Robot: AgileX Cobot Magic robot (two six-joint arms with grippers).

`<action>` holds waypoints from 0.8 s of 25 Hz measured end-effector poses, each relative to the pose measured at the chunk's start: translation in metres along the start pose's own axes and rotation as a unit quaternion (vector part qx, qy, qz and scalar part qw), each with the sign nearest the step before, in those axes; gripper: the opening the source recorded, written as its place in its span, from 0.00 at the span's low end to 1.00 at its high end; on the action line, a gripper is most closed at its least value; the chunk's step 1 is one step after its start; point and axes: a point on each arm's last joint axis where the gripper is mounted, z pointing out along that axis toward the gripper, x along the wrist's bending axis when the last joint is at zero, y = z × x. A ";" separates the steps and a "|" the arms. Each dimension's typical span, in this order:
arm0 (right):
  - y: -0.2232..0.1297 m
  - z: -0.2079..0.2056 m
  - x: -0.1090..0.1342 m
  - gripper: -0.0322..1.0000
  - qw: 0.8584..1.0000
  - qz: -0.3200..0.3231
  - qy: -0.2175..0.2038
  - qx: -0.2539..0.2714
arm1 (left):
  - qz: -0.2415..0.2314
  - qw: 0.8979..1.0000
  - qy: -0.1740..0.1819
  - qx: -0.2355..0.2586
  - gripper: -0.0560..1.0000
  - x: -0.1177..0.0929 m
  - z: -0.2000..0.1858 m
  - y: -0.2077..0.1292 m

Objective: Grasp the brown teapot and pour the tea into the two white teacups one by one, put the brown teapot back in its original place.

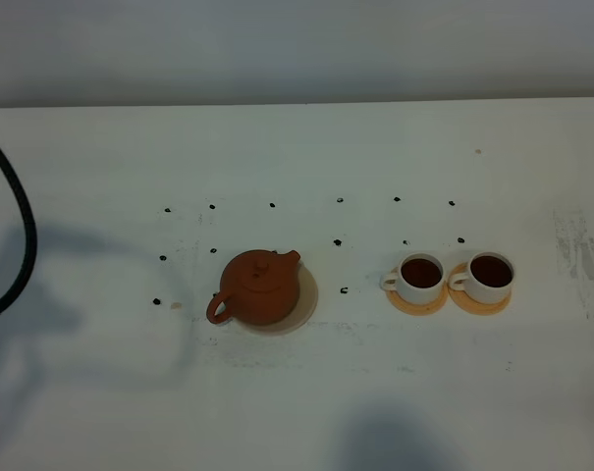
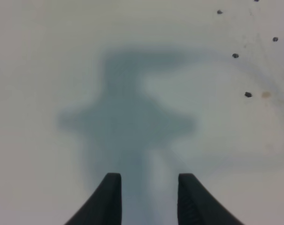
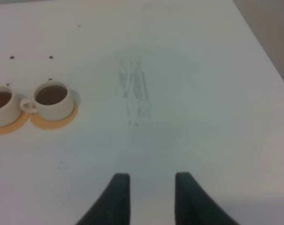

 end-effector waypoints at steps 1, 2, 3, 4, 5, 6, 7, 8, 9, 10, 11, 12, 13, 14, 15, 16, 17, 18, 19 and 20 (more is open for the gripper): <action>0.000 0.000 0.000 0.25 1.000 0.000 0.000 0.000 | 0.000 1.000 0.000 -0.001 0.32 0.000 -0.002 -0.001; 0.000 0.000 0.000 0.25 1.000 0.000 0.000 0.000 | 0.000 1.000 -0.001 0.001 0.32 -0.001 -0.004 -0.002; 0.000 0.000 0.000 0.25 1.000 0.000 0.000 0.000 | -0.001 1.000 -0.004 0.004 0.32 -0.001 -0.004 -0.003; 0.000 0.000 0.000 0.25 1.000 0.000 0.000 0.000 | -0.004 1.000 -0.007 0.004 0.32 -0.002 -0.004 -0.003; 0.000 0.000 0.000 0.25 1.000 0.000 0.000 0.000 | -0.008 1.000 -0.010 0.003 0.32 -0.002 -0.004 -0.002; 0.000 0.000 0.000 0.25 1.000 0.000 0.000 0.000 | -0.016 1.000 -0.014 0.001 0.32 -0.003 -0.004 -0.002; 0.000 0.000 0.000 0.25 1.000 0.000 0.000 0.000 | -0.026 0.999 -0.019 -0.002 0.32 -0.004 -0.004 -0.001; 0.000 0.000 0.000 0.25 1.000 0.000 0.000 0.000 | -0.037 0.999 -0.022 -0.009 0.32 -0.005 -0.006 -0.001; 0.000 0.000 0.000 0.25 1.000 0.000 0.000 0.000 | -0.047 0.998 -0.025 -0.014 0.32 -0.006 -0.008 -0.001; 0.000 0.000 0.000 0.25 1.000 0.000 0.000 0.000 | -0.052 0.998 -0.026 -0.020 0.32 -0.006 -0.011 -0.002; 0.000 0.000 0.000 0.25 1.000 0.000 0.000 0.000 | -0.055 0.998 -0.025 -0.025 0.32 -0.007 -0.015 -0.003; 0.000 0.000 0.000 0.25 1.000 0.000 0.000 0.000 | -0.054 0.998 -0.023 -0.032 0.32 -0.007 -0.021 -0.005; 0.000 0.000 0.000 0.25 1.000 0.000 0.000 0.000 | -0.053 0.998 -0.017 -0.041 0.32 -0.008 -0.028 -0.009; 0.000 0.000 0.000 0.25 1.000 0.000 0.000 0.000 | -0.053 0.997 -0.010 -0.050 0.32 -0.009 -0.035 -0.014; 0.000 0.000 0.000 0.25 1.000 0.000 0.000 0.000 | -0.057 0.997 -0.005 -0.059 0.32 -0.010 -0.041 -0.020; 0.000 0.000 0.000 0.25 1.000 0.000 0.000 0.000 | -0.060 0.996 0.000 -0.069 0.32 -0.012 -0.047 -0.029; 0.000 0.000 0.000 0.25 1.000 0.000 0.000 0.000 | -0.065 0.995 0.002 -0.081 0.32 -0.015 -0.054 -0.038; 0.000 0.000 0.000 0.25 1.000 0.000 0.000 0.000 | -0.070 0.994 0.003 -0.084 0.32 -0.018 -0.055 -0.048; 0.000 0.000 0.000 0.25 1.000 0.000 0.000 0.000 | -0.072 0.993 0.004 -0.089 0.32 -0.022 -0.058 -0.060; 0.000 0.000 0.000 0.25 1.000 0.000 0.000 0.000 | -0.074 0.993 0.006 -0.097 0.32 -0.025 -0.061 -0.071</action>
